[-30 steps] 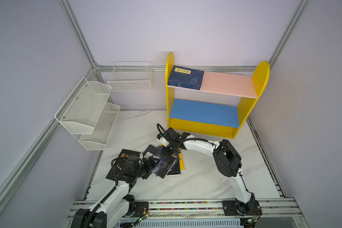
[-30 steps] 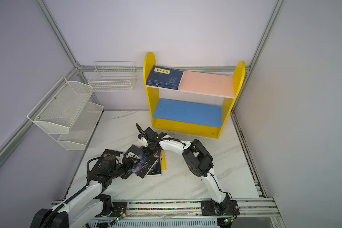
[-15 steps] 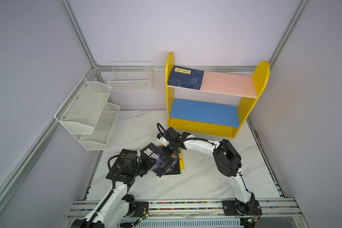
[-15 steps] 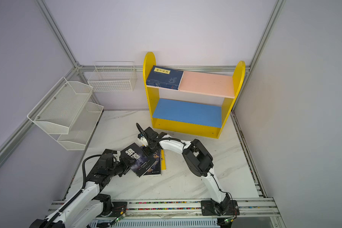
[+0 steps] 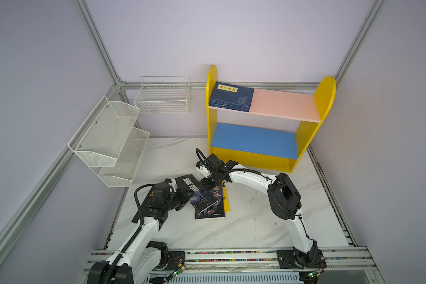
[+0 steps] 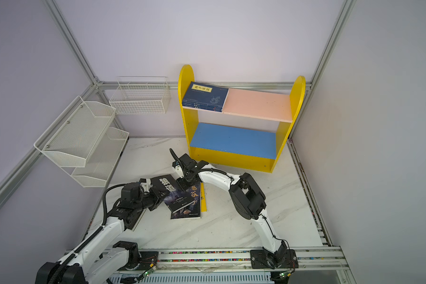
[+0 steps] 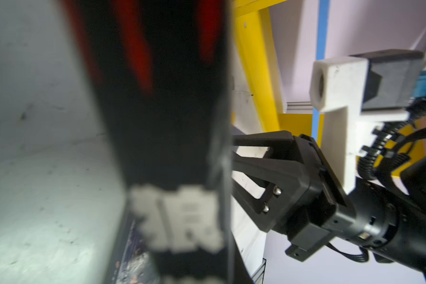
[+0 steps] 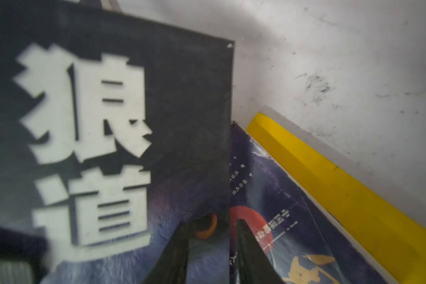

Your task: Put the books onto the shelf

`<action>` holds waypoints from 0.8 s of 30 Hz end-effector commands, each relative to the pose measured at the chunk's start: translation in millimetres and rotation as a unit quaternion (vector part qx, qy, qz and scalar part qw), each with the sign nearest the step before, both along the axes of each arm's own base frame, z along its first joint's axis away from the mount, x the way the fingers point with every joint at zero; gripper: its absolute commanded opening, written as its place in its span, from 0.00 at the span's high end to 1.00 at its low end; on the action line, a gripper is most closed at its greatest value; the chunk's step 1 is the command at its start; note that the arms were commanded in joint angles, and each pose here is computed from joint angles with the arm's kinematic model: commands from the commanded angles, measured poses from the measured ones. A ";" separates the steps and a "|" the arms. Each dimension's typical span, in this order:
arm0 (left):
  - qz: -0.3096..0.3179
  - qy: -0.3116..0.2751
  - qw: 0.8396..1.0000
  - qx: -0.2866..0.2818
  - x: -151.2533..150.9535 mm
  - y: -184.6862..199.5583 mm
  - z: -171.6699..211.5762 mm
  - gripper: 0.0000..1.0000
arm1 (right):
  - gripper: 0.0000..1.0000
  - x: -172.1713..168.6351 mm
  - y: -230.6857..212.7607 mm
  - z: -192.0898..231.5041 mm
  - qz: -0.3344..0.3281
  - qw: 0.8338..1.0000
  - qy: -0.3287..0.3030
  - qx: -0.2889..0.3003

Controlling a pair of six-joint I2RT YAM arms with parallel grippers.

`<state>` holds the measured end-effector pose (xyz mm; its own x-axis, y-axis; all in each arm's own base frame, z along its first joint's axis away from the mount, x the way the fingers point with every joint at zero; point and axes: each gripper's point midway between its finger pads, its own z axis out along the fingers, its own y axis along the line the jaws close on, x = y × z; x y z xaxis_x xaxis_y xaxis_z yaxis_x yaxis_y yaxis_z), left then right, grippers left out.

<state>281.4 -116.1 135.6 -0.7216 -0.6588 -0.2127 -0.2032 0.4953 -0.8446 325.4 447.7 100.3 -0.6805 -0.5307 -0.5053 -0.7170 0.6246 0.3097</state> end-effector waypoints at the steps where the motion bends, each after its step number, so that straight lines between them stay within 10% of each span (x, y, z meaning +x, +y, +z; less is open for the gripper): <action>1: -0.058 -0.166 0.984 -0.013 27.7 -17.7 115.2 1.00 | 0.46 35.4 -12.5 82.7 -0.064 0.994 -0.076 0.052; 9: -0.126 -0.263 0.957 -0.001 51.8 -41.9 227.1 1.00 | 0.19 97.4 -99.3 237.4 -0.280 0.915 -0.133 0.260; 15: -0.193 -0.300 0.934 -0.025 73.2 -80.2 272.1 1.00 | 0.10 105.3 -174.2 268.3 -0.366 0.853 -0.078 0.364; 24: -0.234 -0.274 0.931 -0.057 105.6 -116.6 263.5 1.00 | 0.10 87.4 -214.3 262.2 -0.404 0.832 -0.079 0.372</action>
<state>390.3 -222.6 330.6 -0.8181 -0.3491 -0.4569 0.3116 0.3988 -0.8625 421.1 239.8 347.2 -0.5769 0.5184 -0.6312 -0.2207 0.6451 0.7315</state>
